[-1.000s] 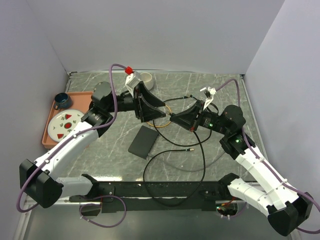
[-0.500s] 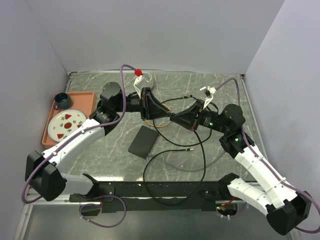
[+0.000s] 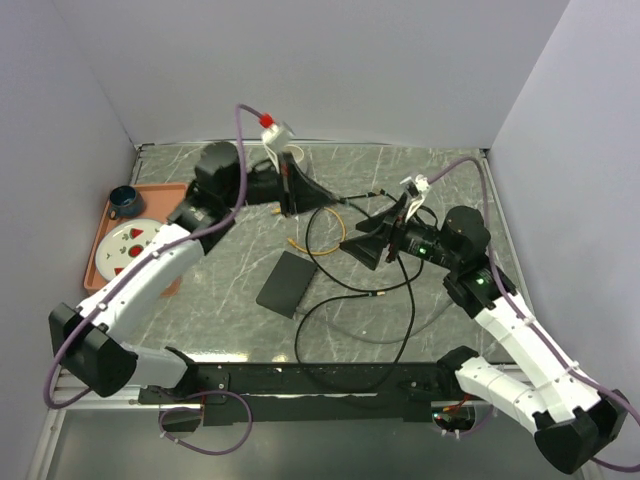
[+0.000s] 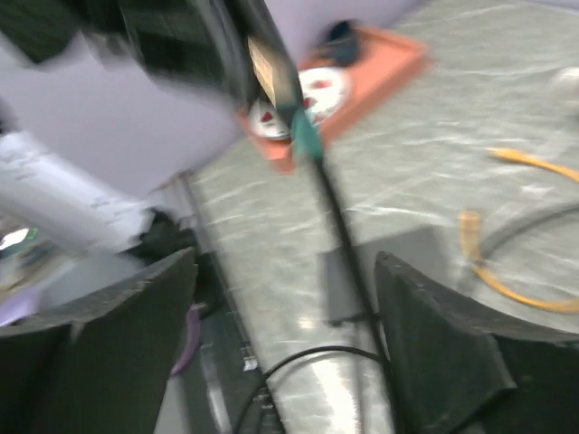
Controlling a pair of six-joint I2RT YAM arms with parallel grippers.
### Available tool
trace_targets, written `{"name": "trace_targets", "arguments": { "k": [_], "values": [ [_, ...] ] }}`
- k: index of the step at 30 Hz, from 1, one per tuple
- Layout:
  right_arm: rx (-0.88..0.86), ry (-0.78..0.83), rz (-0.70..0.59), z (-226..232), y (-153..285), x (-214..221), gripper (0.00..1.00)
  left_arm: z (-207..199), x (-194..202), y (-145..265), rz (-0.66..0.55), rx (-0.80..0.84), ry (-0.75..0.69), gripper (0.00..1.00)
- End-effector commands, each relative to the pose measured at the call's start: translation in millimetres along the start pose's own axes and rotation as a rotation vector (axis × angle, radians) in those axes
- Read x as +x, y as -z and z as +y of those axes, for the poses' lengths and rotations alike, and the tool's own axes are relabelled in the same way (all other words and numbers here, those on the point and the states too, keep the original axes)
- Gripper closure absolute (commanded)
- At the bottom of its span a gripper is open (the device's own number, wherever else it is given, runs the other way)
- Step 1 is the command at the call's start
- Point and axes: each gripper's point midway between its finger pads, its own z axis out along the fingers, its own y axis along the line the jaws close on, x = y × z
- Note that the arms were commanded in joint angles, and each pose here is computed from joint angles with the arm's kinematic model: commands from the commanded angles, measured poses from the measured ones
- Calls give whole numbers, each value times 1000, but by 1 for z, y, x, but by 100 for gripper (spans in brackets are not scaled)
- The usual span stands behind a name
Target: Insert the plug into the switch port
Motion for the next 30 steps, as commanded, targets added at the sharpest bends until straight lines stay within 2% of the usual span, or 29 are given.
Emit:
{"name": "trace_targets", "arguments": {
  "k": [1,4,5,7,8,10,11,15,17,20,22,24,25,28,29,30],
  "values": [
    [207,182,-85,-10,33,-36,6,30,-79,51,-202,-350,-107,99],
    [283,229,-124,-17,44,-46,4,33,-107,90,-310,-513,-145,99],
    [295,231,-125,-18,46,-46,4,32,-124,116,-403,-632,-163,99],
    [307,237,-129,-20,48,-45,4,30,-134,144,-492,-744,-180,99],
    [308,238,-127,-20,48,-45,4,16,-148,173,-604,-829,-192,99],
    [311,236,-122,-22,48,-41,4,8,-150,197,-682,-897,-216,99],
    [314,235,-122,-23,49,-40,4,-3,-156,224,-769,-978,-227,99],
    [320,236,-119,-25,49,-37,3,-21,-162,268,-822,-1146,-252,99],
    [316,239,-117,-25,48,-37,3,-17,-161,274,-788,-1202,-252,99],
    [321,244,-112,-27,47,-37,3,-26,-171,287,-818,-1255,-252,99],
    [322,247,-108,-26,48,-38,3,-27,-172,277,-796,-1208,-259,99],
    [310,254,-108,-24,48,-38,3,-22,-172,258,-732,-1144,-265,99],
    [299,260,-115,-21,49,-39,3,-21,-169,238,-667,-1060,-264,99],
    [224,302,-124,-6,49,-41,3,3,-143,185,-471,-909,-162,99],
    [206,312,-123,-3,48,-42,3,23,-125,166,-387,-878,-110,99],
    [168,337,-119,5,48,-43,3,31,-116,155,-352,-845,-78,99]
  ]
}}
